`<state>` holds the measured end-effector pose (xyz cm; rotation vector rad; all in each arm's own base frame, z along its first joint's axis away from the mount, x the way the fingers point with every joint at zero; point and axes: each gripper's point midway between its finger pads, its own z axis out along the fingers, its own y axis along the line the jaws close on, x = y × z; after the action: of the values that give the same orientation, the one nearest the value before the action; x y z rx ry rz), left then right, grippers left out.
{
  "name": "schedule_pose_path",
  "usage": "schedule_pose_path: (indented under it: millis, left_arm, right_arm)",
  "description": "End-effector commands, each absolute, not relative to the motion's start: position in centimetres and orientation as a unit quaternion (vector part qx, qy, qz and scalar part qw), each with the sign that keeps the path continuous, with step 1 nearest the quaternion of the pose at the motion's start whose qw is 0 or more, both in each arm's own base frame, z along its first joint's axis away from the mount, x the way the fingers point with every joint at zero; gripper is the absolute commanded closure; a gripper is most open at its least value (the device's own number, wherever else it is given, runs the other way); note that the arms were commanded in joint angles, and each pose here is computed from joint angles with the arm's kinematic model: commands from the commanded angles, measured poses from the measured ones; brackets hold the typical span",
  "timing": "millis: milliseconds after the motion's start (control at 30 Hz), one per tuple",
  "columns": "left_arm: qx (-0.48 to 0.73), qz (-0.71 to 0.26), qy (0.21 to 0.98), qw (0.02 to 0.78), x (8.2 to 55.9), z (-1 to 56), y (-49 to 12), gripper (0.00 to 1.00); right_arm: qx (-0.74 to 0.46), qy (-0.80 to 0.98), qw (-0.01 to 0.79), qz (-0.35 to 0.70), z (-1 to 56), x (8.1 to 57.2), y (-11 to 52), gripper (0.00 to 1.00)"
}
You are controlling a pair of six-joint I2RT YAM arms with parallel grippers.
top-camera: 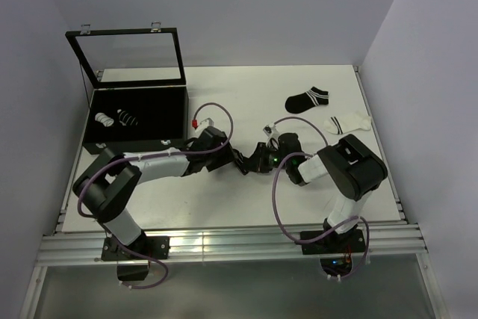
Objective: Roll the socks
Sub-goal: Roll the sock at the center of the board.
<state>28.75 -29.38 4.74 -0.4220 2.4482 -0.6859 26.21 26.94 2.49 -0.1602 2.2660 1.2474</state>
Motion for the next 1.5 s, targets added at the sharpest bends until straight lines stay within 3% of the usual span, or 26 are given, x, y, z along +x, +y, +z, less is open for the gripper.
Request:
schedule_pose_path:
  millis: [0, 333, 500, 600, 767, 867, 1467]
  left_arm:
    - [-0.145, -0.275, 0.904, 0.292, 30.3, 5.8, -31.3, 0.32]
    - [-0.147, -0.225, 0.926, 0.264, 30.4, 2.2, -31.1, 0.49]
    - [-0.151, -0.214, 0.931, 0.253, 30.1, 1.4, -30.9, 0.63]
    - [-0.149, -0.204, 0.935, 0.25, 29.7, 1.2, -30.7, 0.72]
    - [-0.142, -0.199, 0.937, 0.249, 29.7, 1.5, -30.7, 0.73]
    - [-0.137, -0.198, 0.939, 0.247, 29.7, 1.7, -30.8, 0.73]
    - [-0.125, -0.203, 0.941, 0.241, 29.6, 2.0, -31.2, 0.73]
  right_arm:
    - [-0.039, 0.842, 0.205, 0.498, 1.2, 23.8, 26.7, 1.0]
    - [-0.047, 0.859, 0.225, 0.458, 0.9, 24.8, 25.6, 0.99]
    - [-0.073, 0.873, 0.265, 0.404, 1.6, 25.4, 24.7, 0.85]
    - [-0.096, 0.875, 0.325, 0.345, 3.4, 26.5, 23.8, 0.7]
    - [-0.154, 0.863, 0.428, 0.221, 6.4, 27.0, 24.0, 0.58]
    - [-0.177, 0.844, 0.464, 0.202, 7.8, 26.7, 24.8, 0.55]
    - [-0.291, 0.829, 0.467, 0.104, 5.6, 25.7, 28.3, 0.52]
